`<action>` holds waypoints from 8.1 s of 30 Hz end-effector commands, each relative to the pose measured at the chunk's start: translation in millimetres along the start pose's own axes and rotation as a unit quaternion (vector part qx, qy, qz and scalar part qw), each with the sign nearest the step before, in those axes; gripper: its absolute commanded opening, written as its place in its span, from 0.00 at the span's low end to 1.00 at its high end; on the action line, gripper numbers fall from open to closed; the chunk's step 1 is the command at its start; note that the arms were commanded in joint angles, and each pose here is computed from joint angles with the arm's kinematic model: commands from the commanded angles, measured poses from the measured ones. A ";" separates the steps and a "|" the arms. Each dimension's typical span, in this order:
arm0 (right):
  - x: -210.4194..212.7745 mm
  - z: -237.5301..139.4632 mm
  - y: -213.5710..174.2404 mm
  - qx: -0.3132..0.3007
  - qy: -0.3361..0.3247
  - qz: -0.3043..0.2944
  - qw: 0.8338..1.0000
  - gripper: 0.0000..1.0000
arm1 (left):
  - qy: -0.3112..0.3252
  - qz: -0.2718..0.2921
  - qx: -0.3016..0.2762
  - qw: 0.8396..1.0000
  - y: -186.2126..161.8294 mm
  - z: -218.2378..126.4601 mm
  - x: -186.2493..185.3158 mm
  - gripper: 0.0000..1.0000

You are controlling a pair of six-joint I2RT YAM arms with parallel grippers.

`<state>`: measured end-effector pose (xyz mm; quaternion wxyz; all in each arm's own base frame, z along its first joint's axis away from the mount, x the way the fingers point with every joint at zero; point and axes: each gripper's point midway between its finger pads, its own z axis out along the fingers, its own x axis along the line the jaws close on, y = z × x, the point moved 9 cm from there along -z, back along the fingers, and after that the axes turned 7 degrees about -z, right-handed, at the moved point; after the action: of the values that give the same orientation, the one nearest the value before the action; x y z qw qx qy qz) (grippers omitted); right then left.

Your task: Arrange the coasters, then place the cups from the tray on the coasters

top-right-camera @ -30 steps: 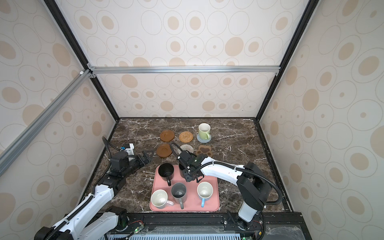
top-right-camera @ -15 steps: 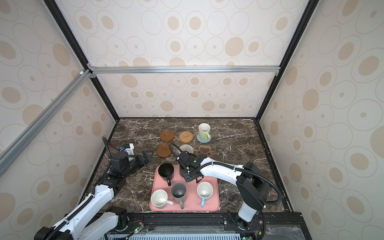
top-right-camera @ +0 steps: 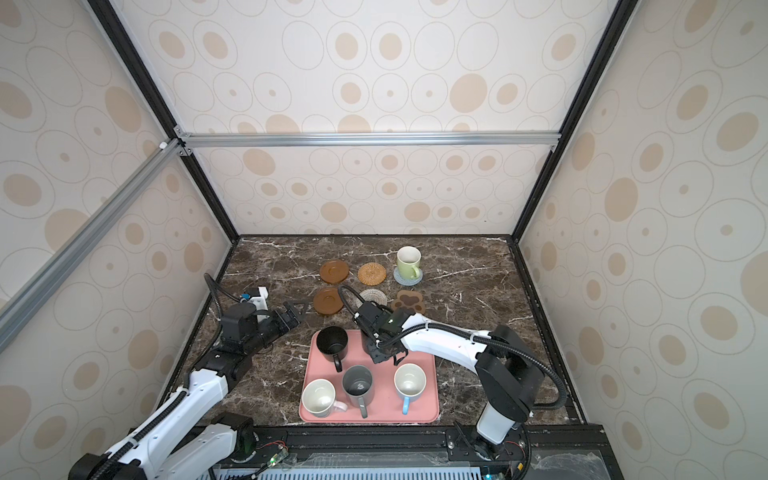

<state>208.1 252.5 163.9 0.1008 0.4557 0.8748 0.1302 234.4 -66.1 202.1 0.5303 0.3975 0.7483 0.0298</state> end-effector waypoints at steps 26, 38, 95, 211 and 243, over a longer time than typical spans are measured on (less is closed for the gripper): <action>-5.6 -50.5 54.8 -0.104 -0.023 -0.034 0.994 0.12 | -0.009 0.001 -0.021 1.000 4.5 -7.5 -3.7 1.00; -25.5 -51.8 97.6 -0.134 -0.034 -0.041 0.990 0.12 | -0.011 0.001 -0.021 1.000 3.7 -8.5 -3.1 1.00; -141.5 52.8 233.6 -0.179 -0.031 -0.021 0.983 0.12 | -0.011 -0.006 -0.006 1.000 2.2 7.6 1.2 1.00; -126.9 -94.8 38.9 -0.139 -0.031 0.079 0.987 0.50 | 0.109 0.133 0.157 0.972 -44.2 -30.0 -84.2 0.95; -123.6 -84.4 26.0 -0.127 -0.016 0.116 0.985 0.49 | 0.187 0.153 0.268 0.933 -126.2 -12.3 -66.1 0.88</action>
<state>277.3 154.4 257.0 0.1566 0.5372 0.7934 0.2397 162.1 -189.6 196.1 0.2502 0.6291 0.7354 -0.0285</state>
